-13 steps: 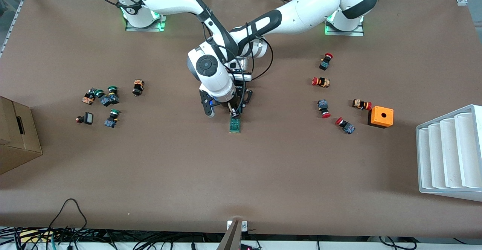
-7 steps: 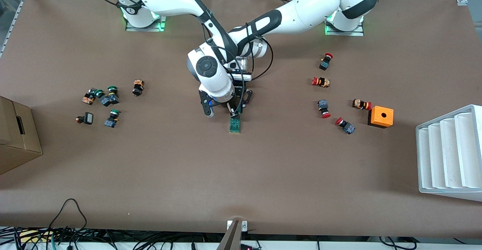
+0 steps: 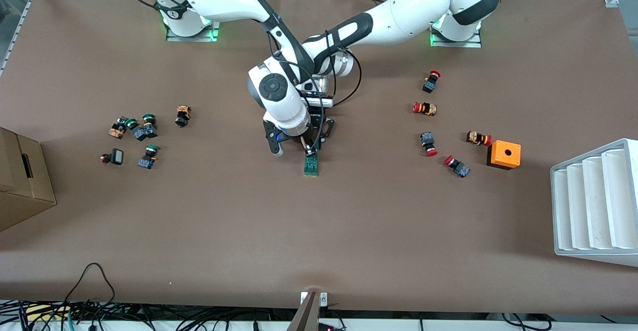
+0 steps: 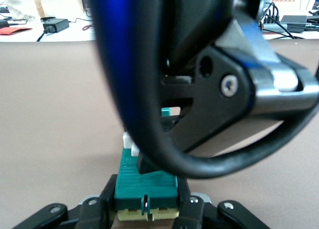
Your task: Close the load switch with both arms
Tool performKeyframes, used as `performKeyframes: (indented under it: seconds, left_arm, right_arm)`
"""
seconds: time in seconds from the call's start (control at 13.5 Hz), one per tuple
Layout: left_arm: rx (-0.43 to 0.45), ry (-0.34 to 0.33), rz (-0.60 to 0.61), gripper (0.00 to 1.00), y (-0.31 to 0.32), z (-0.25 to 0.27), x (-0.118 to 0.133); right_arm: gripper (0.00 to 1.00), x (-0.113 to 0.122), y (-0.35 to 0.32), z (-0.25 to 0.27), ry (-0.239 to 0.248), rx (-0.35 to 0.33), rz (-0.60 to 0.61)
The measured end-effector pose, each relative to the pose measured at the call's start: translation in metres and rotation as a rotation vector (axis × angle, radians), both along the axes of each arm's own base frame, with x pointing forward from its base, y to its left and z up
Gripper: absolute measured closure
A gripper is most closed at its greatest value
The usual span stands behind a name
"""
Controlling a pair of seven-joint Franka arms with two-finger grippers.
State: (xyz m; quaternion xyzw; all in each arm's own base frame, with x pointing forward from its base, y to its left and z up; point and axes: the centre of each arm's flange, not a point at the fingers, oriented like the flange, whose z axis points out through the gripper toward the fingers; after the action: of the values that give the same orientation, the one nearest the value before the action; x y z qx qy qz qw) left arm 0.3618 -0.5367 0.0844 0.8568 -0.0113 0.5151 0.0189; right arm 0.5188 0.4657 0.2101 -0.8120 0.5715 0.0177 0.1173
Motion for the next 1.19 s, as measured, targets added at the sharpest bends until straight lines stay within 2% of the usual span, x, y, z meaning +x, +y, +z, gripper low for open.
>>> performKeyframes:
  seconds: [0.74,1.19]
  left_arm:
    - [-0.003,0.0,0.002,0.51,0.0,0.0,0.0]
    - [-0.004,0.0,0.002,0.51,0.0,0.0,0.0]
  right_arm:
    - [0.64,0.005,0.0,0.016,-0.005,0.006,-0.001]
    - [0.66,0.025,-0.005,0.037,-0.034,0.027,-0.019]
